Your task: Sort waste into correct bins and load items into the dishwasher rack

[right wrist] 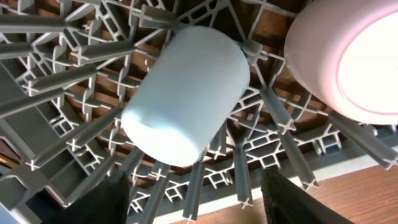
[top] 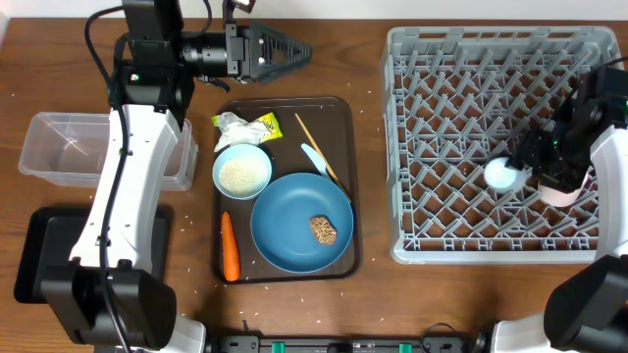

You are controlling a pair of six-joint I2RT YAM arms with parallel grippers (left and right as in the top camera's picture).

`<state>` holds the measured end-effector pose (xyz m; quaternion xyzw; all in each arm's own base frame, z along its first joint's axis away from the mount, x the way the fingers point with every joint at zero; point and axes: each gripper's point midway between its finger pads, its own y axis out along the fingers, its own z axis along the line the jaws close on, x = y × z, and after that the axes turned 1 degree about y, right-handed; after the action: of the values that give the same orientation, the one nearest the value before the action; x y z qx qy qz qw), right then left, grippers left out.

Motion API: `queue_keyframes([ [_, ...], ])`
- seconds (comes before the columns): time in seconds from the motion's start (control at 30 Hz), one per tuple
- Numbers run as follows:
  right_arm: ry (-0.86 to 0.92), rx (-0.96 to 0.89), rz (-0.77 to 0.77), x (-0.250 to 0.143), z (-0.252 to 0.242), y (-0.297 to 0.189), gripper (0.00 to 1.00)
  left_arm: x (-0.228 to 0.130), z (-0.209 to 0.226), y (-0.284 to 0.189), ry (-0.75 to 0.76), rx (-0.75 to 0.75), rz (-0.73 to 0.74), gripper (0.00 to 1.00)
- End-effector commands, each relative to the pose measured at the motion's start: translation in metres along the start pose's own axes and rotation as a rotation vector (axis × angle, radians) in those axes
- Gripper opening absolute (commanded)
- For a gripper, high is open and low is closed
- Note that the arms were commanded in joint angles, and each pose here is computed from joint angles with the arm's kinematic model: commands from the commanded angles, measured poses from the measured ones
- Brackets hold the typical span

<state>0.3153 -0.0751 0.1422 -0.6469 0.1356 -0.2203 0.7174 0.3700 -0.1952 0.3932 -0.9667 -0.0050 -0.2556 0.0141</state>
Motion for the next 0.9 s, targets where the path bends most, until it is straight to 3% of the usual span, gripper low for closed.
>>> queue_keyframes([
  [0.0, -0.037, 0.01, -0.039, 0.005, 0.007, -0.012, 0.57, -0.001, -0.006, 0.0, 0.021, -0.008, 0.006, 0.66],
  [0.3, -0.168, 0.186, -0.11, 0.013, 0.041, -0.036, 0.62, 0.002, -0.008, -0.001, 0.05, -0.006, -0.001, 0.66],
  [0.53, -0.373, 0.412, -0.339, 0.015, 0.091, -0.106, 0.66, 0.025, 0.016, -0.011, 0.076, 0.133, -0.135, 0.65],
  [0.63, -0.37, 0.476, -0.446, 0.015, 0.104, -0.138, 0.69, 0.029, 0.063, -0.022, -0.017, 0.358, -0.237, 0.6],
  [0.73, -0.299, 0.522, -0.503, 0.015, 0.111, -0.16, 0.72, 0.005, 0.14, -0.061, -0.187, 0.823, -0.314, 0.55],
  [0.8, -0.276, 0.545, -0.508, 0.012, 0.114, -0.166, 0.72, -0.023, 0.17, -0.092, -0.235, 1.125, -0.291, 0.54],
  [0.87, -0.283, 0.554, -0.498, 0.007, 0.119, -0.166, 0.72, -0.045, 0.18, -0.107, -0.228, 1.303, -0.216, 0.54],
])
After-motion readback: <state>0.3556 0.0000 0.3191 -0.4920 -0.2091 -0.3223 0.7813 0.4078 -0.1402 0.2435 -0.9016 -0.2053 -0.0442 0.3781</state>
